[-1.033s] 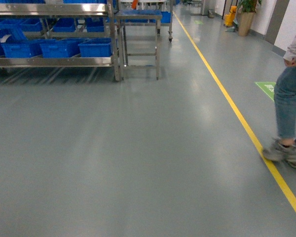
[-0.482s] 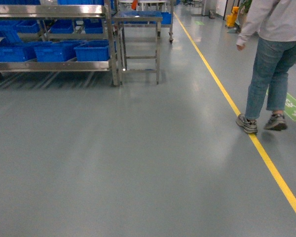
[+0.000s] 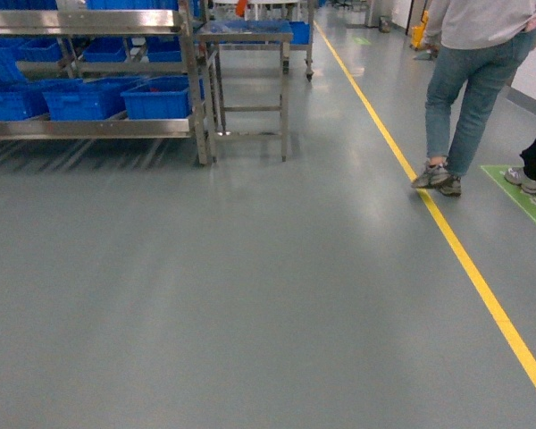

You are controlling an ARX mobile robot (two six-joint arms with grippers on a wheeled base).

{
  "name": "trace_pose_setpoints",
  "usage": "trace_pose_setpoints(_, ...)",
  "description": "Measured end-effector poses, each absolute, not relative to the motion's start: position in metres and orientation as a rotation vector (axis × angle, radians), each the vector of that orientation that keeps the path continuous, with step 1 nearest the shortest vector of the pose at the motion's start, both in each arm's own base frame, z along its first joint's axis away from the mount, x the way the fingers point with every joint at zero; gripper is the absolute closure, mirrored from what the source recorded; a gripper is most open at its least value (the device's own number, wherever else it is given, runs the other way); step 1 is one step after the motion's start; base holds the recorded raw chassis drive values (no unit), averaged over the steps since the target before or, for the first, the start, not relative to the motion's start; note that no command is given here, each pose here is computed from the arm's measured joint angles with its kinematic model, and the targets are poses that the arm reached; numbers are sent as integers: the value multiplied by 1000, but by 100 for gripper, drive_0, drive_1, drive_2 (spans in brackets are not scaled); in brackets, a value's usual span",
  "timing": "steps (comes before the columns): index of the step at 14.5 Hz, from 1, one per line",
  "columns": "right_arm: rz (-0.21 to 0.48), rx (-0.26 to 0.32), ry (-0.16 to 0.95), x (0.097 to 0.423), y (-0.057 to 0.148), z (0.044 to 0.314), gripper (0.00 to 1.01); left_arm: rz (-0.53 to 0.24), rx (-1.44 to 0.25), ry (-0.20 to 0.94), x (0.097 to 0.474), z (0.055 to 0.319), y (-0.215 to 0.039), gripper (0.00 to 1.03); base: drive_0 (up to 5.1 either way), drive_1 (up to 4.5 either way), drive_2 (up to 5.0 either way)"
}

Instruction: Sort blue parts and orange caps into right shelf containers

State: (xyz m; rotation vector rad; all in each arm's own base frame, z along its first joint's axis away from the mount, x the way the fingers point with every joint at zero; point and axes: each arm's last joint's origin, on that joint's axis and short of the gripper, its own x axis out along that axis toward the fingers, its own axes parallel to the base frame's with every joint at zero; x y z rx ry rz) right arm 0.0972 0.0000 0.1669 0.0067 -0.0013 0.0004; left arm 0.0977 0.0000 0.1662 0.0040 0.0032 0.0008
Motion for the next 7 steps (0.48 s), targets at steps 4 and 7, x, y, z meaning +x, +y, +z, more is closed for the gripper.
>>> trace_pose_setpoints(4, 0, 7, -4, 97, 0, 167, 58, 1, 4, 5, 98, 166, 0, 62, 14, 444, -416)
trace_pose_setpoints(7, 0, 7, -5, 97, 0, 167, 58, 0, 4, 3, 98, 166, 0, 62, 14, 444, -416)
